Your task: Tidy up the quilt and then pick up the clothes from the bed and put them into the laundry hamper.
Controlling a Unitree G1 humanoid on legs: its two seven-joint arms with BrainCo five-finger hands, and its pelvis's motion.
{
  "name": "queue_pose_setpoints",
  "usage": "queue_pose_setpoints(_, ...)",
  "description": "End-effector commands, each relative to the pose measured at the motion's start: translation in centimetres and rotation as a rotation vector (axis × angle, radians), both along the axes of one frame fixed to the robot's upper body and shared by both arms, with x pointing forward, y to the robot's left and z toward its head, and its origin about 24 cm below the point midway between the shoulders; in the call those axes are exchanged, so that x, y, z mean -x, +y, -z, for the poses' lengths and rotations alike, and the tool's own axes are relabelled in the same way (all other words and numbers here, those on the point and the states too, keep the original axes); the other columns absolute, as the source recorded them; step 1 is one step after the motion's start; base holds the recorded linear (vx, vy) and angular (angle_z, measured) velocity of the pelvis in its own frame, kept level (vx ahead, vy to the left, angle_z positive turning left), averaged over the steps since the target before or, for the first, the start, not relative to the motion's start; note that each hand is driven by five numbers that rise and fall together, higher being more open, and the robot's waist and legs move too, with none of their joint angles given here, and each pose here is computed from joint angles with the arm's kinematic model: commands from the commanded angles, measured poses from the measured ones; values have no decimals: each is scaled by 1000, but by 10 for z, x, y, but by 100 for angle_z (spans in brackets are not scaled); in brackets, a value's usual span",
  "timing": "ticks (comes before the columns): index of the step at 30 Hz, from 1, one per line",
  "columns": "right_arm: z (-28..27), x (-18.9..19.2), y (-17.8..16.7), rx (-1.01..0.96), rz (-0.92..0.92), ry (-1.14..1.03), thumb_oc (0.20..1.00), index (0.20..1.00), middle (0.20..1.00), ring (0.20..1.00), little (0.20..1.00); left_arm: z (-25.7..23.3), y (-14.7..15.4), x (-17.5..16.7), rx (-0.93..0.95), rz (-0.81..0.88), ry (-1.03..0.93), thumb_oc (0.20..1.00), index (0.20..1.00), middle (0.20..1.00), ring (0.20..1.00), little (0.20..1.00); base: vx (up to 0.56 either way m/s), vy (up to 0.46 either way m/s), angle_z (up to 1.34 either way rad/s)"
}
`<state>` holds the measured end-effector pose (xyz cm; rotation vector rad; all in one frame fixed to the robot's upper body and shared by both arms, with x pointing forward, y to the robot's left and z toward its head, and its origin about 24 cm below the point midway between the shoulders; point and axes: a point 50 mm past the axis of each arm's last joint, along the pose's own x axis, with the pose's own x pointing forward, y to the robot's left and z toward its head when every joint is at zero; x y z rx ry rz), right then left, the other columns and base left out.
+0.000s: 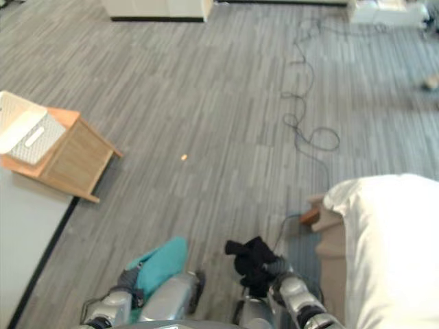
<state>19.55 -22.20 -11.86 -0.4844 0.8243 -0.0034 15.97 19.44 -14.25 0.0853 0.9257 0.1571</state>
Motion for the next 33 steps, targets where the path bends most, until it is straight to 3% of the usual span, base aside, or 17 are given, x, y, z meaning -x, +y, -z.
queue_pose_setpoints(1, -8, -5, 8, -18, -47, -89, 200, 200, 200, 200, 200, -7, 3, -10, -22, 14, -61, 200, 200, 200, 200, 200, 550, 120, 63)
queue_pose_setpoints(7, -13, -26, 40, -63, -119, -124, 200, 200, 200, 200, 200, -8, 17, -12, -69, 1, -37, 200, 200, 200, 200, 200, 481, 127, 30)
queue_pose_setpoints(12, -15, -28, 44, -92, -115, -141, 200, 200, 200, 200, 200, -15, 27, -19, -108, 11, -66, 200, 200, 200, 200, 200, 598, 202, 7)
queue_pose_setpoints(20, -29, -40, 46, -111, -112, -229, 200, 200, 200, 200, 200, -28, 22, -44, -110, -15, -172, 200, 200, 200, 200, 200, 555, -115, 122)
queue_pose_setpoints(26, -20, -28, 36, -78, -121, -167, 200, 200, 200, 200, 200, -4, 25, -1, -101, -32, -17, 200, 200, 200, 200, 200, 657, -169, 80)
queue_pose_setpoints(33, -40, -54, 45, -93, -179, -252, 200, 200, 200, 200, 200, -12, 25, -13, -79, -37, -80, 200, 200, 200, 200, 200, 408, -116, -54)
